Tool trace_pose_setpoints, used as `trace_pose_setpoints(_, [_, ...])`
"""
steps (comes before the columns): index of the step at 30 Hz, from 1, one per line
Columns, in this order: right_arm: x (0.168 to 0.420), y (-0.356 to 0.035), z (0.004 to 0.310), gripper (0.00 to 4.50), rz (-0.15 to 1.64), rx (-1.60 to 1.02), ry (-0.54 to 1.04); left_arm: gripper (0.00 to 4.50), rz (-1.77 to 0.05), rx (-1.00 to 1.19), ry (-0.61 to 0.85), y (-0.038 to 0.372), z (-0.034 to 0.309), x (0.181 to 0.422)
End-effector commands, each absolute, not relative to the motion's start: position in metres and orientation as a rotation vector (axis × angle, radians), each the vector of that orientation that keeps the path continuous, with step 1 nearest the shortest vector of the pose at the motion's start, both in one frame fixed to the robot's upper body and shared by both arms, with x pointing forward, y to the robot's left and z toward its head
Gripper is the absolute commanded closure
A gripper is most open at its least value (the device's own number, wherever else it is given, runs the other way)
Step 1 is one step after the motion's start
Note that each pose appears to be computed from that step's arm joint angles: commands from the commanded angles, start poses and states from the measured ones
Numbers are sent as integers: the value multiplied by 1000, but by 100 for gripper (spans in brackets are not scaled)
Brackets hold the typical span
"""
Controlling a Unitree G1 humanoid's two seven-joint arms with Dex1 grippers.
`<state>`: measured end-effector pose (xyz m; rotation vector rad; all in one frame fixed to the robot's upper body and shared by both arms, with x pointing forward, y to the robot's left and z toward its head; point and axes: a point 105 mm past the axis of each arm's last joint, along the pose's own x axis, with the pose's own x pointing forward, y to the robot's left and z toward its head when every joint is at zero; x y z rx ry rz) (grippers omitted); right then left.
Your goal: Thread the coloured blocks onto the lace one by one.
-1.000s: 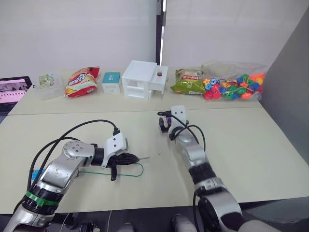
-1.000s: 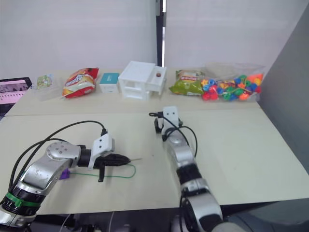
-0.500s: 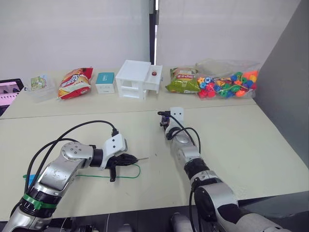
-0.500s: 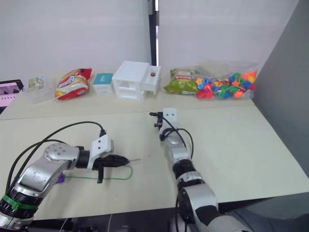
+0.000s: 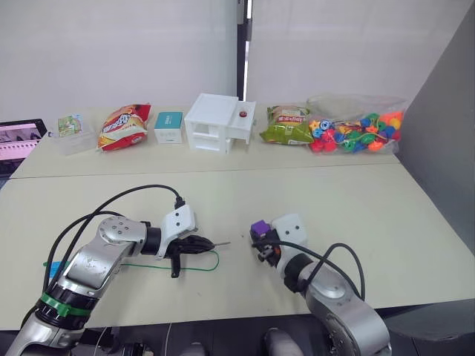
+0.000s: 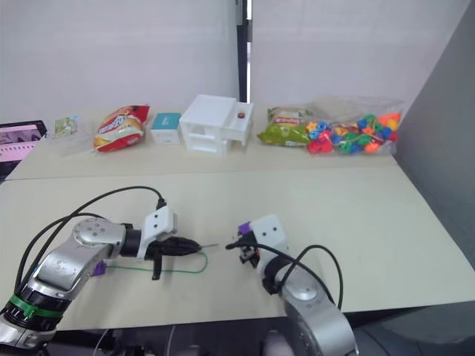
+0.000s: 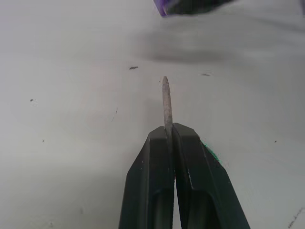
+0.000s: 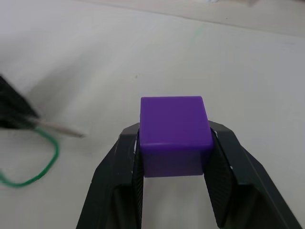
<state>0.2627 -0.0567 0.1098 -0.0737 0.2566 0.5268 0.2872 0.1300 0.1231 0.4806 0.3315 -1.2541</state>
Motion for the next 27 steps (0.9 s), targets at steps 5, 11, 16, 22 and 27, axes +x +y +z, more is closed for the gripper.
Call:
trace_pose_setpoints(5, [269, -59, 77, 333, 486, -57, 377, 450, -1265, 500, 297, 129, 132, 289])
trace_pose_setpoints(11, [270, -63, 105, 97, 521, -81, 232, 450, -1250, 504, 300, 134, 133, 288])
trace_pose_setpoints(16, [264, -64, 143, 2, 714, -194, 110, 450, -1246, 502, 300, 135, 133, 288])
trace_pose_setpoints(22, [252, -67, 161, 2, 1210, -403, 179, 450, -1256, 495, 303, 133, 131, 284])
trace_pose_setpoints(27, [267, -67, 159, 2, 1510, -653, 243, 450, -1293, 502, 311, 129, 130, 277])
